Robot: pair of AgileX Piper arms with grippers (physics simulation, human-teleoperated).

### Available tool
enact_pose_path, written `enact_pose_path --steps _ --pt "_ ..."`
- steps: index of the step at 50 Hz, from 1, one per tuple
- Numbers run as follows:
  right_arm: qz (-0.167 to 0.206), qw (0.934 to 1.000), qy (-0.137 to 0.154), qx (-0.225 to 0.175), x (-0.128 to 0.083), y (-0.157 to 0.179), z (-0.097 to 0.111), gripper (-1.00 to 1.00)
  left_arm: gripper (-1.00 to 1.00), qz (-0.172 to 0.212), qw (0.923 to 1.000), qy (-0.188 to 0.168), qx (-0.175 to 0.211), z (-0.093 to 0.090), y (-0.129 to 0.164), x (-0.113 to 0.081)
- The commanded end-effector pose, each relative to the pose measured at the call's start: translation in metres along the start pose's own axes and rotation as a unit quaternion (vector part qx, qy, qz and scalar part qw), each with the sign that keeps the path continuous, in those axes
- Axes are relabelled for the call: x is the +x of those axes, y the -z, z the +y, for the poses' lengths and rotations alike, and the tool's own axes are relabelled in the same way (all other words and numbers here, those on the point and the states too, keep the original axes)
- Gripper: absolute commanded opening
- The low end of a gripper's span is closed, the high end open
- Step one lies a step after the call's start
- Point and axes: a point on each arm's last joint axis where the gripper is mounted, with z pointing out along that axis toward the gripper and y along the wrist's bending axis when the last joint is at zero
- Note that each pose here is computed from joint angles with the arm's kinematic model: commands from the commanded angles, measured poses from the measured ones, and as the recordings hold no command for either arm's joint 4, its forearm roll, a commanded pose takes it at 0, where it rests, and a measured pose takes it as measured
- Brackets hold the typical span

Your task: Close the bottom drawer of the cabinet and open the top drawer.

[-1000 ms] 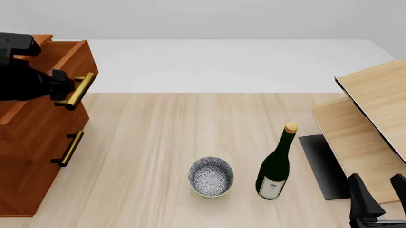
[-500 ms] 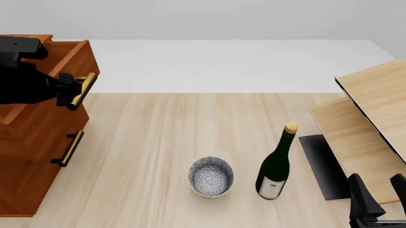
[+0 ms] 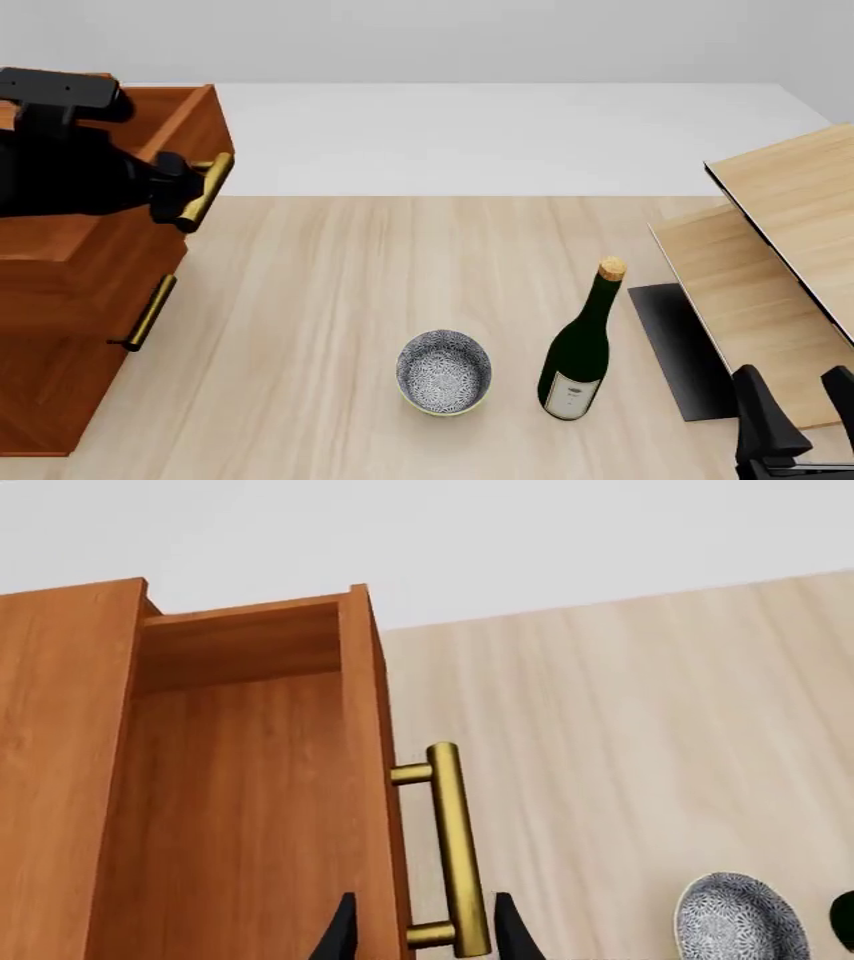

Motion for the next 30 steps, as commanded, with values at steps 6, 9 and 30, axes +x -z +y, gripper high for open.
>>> enact_pose_path --steps 6,9,30 --pt "0.0 1.0 -0.002 0.0 0.0 0.0 0.0 1.0 1.0 0.002 0.9994 -0.008 0.033 -0.021 -0.005 0.0" --pt "0.0 1.0 -0.002 0.0 0.0 0.0 0.0 1.0 1.0 0.003 0.9993 -0.008 0.037 -0.024 -0.006 0.001" --pt "0.0 1.0 -0.003 0.001 0.0 0.0 0.0 1.0 1.0 0.002 0.9975 -0.012 0.069 -0.046 -0.009 -0.002"
